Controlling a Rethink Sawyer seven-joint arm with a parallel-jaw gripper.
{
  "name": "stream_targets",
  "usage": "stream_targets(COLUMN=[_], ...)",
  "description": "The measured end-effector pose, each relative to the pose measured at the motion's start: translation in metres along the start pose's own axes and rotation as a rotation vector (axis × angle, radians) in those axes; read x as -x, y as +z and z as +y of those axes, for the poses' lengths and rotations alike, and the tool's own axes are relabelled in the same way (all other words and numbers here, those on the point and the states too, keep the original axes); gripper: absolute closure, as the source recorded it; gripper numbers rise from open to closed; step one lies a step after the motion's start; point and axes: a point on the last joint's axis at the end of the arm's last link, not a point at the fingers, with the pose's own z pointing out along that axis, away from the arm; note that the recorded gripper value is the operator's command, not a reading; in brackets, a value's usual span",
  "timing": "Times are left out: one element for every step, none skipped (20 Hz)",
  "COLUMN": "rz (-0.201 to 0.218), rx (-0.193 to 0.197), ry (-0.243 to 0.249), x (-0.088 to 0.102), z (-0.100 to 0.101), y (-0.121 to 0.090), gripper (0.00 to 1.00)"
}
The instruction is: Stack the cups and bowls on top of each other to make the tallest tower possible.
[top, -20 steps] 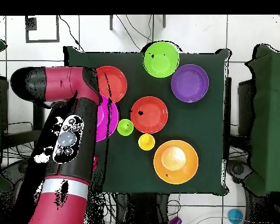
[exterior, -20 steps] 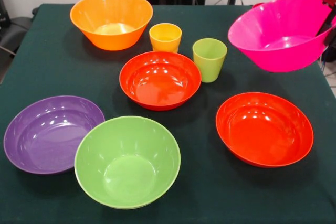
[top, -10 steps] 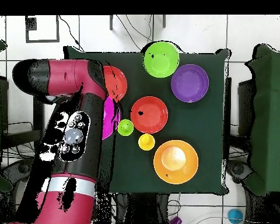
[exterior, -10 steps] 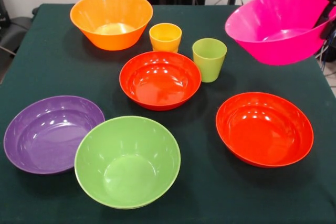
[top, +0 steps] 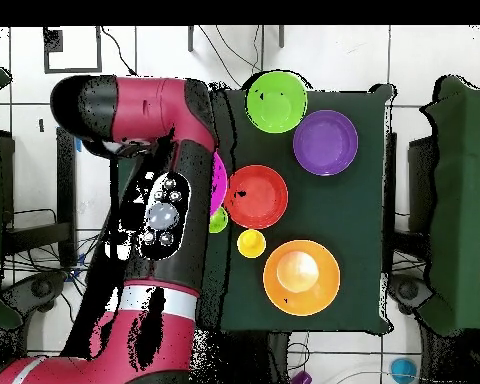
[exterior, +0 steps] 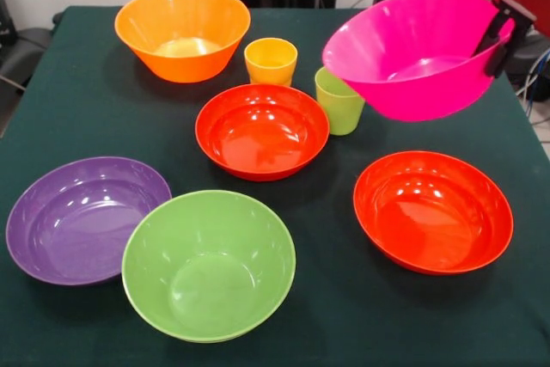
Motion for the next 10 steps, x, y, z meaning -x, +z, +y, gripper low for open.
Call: stream_targets(rz=[-0.004,-0.009,-0.012,-0.016,-0.02,-0.023,-0.026,-0.028,-0.031,-0.033], rx=[0.0,-0.001,-0.002,-0.003,-0.003,-0.004,-0.004,-0.003,-0.003,-0.003], ry=[0.003,0.006,0.008,0.01,0.012,0.014,0.017,0.022,0.024,0.026], x=[0.005,0.011,0.015,0.019,0.024,0.028,0.033,0.04,0.044,0.047], z=[-0.001,-0.002,-0.003,-0.004,-0.006,-0.007,-0.008,-0.01,-0.011,-0.012], y=[0.001,0.002,0.002,0.002,0.002,0.001,0.0,-0.002,-0.003,-0.004], gripper=[1.0,1.0,1.0,1.0,1.0,1.0,1.0,1.0,1.0,1.0])
